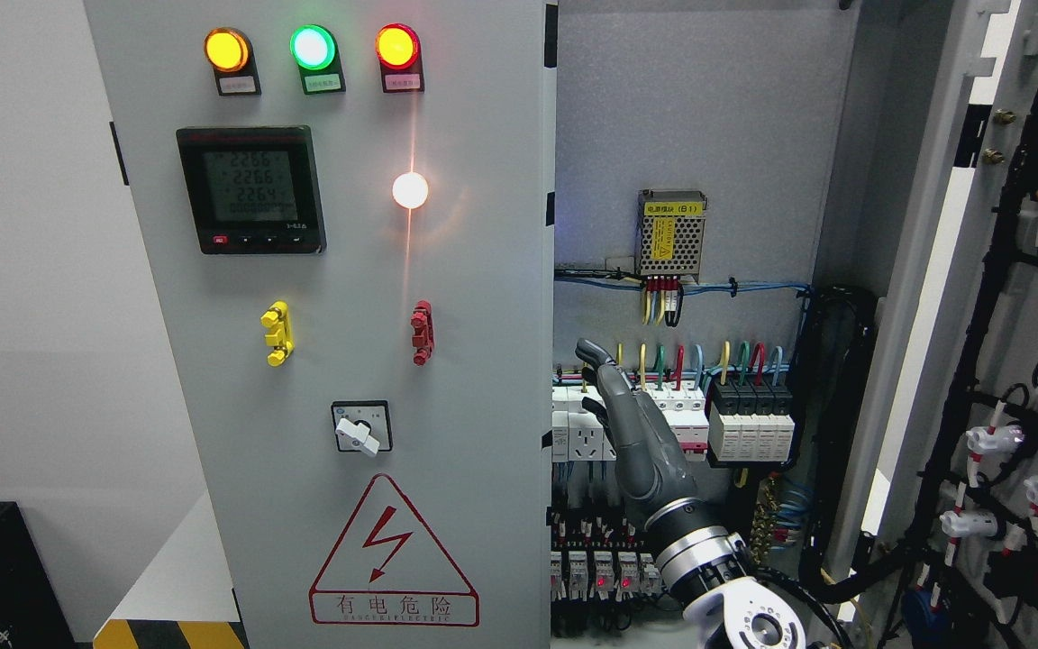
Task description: Open door with both hands
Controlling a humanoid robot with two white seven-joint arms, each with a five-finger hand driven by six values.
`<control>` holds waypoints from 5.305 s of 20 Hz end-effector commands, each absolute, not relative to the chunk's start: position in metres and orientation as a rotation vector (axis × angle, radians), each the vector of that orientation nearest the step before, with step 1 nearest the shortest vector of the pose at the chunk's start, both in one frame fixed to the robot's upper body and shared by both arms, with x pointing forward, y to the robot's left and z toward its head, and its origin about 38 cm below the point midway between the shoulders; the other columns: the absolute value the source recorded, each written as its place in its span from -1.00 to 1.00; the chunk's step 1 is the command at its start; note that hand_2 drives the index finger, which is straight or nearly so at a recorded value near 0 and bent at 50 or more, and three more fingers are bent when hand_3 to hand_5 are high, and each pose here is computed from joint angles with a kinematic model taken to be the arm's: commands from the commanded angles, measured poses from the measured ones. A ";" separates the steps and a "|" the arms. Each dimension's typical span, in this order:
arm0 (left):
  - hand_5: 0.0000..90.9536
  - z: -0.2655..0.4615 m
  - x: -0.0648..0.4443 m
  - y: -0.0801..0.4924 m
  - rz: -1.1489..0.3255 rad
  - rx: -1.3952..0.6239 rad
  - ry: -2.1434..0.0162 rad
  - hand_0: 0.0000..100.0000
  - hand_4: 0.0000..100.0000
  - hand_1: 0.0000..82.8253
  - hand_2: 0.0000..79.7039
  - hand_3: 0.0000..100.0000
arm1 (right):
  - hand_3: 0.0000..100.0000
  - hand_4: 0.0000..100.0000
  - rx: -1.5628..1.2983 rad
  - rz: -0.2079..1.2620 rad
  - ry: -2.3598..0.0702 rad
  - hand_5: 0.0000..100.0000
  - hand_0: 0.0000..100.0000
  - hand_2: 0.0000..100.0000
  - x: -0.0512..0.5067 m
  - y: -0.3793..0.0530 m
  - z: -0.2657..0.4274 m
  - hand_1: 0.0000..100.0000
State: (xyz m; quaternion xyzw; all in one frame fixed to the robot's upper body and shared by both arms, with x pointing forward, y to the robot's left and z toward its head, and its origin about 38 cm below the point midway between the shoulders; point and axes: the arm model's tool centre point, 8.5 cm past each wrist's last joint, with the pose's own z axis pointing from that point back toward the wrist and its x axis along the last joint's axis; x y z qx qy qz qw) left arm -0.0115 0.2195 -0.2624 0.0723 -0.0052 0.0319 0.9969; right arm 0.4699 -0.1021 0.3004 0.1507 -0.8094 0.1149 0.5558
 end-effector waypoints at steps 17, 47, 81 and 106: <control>-1.00 -0.262 -0.017 0.219 0.064 0.144 -0.001 -1.00 -1.00 -1.00 -1.00 -1.00 | -1.00 -1.00 0.533 0.264 -1.867 -1.00 -0.62 -1.00 0.483 -0.102 0.311 -1.00; -1.00 -0.262 -0.017 0.219 0.064 0.144 -0.001 -1.00 -1.00 -1.00 -1.00 -1.00 | -1.00 -1.00 0.622 0.351 -1.769 -1.00 -0.62 -1.00 0.509 -0.137 0.303 -1.00; -1.00 -0.262 -0.017 0.219 0.064 0.144 -0.001 -1.00 -1.00 -1.00 -1.00 -1.00 | -1.00 -1.00 0.742 0.502 -1.792 -1.00 -0.62 -1.00 0.503 -0.113 0.328 -1.00; -1.00 -0.262 -0.017 0.219 0.064 0.144 -0.001 -1.00 -1.00 -1.00 -1.00 -1.00 | -1.00 -1.00 0.852 0.495 -1.711 -1.00 -0.62 -1.00 0.515 -0.116 0.322 -1.00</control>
